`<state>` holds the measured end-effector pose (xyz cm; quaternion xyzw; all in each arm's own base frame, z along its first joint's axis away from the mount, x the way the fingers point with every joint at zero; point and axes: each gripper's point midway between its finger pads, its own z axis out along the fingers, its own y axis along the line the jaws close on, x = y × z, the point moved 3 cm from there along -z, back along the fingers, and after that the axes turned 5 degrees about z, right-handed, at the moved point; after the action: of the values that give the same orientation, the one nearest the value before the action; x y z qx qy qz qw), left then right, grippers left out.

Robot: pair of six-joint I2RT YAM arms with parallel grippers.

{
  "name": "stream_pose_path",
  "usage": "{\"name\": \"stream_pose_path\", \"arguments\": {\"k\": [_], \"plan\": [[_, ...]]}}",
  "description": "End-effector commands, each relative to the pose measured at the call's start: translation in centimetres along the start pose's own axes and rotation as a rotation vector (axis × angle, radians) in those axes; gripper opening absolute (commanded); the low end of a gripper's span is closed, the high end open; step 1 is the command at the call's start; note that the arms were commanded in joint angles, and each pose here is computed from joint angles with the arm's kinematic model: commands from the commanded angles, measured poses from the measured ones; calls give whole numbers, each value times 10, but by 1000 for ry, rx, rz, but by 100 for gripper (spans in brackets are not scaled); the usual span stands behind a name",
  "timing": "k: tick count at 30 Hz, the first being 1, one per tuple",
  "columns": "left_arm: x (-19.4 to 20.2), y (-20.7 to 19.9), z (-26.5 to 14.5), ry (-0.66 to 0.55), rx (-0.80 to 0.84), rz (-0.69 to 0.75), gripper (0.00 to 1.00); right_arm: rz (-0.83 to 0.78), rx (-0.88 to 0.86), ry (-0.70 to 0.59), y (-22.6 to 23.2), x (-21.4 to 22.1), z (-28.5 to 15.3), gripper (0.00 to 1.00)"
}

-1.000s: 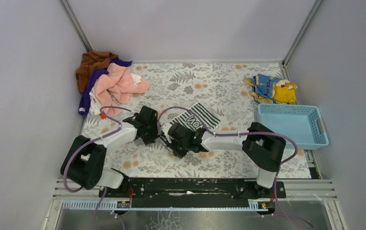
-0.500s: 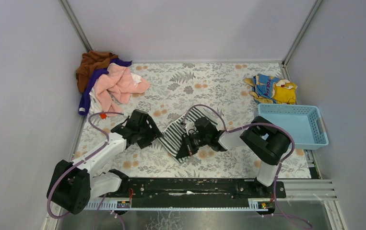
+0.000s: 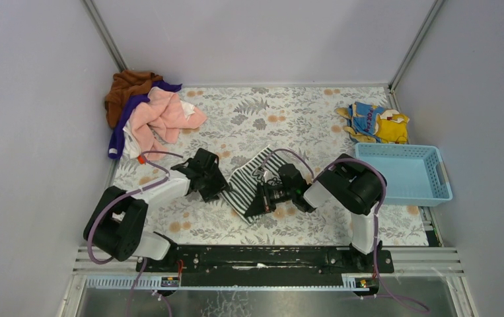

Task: Roll the towels
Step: Roll the towel at the center of the board.

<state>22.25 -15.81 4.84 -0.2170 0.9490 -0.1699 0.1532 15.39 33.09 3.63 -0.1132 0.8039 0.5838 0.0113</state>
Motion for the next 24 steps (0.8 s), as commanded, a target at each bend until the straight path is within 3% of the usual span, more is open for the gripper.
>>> {"name": "stream_pose_path", "arguments": {"k": [1, 4, 8, 16, 19, 24], "plan": [[-7, -6, 13, -27, -11, 28, 48, -7, 63, 2, -5, 0, -5, 4], [-1, 6, 20, -5, -57, 38, 43, -89, 180, -5, -4, -7, -13, 12], [6, 17, 24, 11, -94, 46, 40, -220, 327, -25, 9, -16, -27, 29], [6, 15, 20, 18, -106, 72, 39, -643, 715, -105, 51, -22, -40, 57], [6, 12, 19, 19, -103, 77, 39, -813, 831, -162, 64, -23, -35, 61], [6, 10, 18, 18, -104, 81, 40, -990, 940, -149, 74, -15, -17, 62]]}}
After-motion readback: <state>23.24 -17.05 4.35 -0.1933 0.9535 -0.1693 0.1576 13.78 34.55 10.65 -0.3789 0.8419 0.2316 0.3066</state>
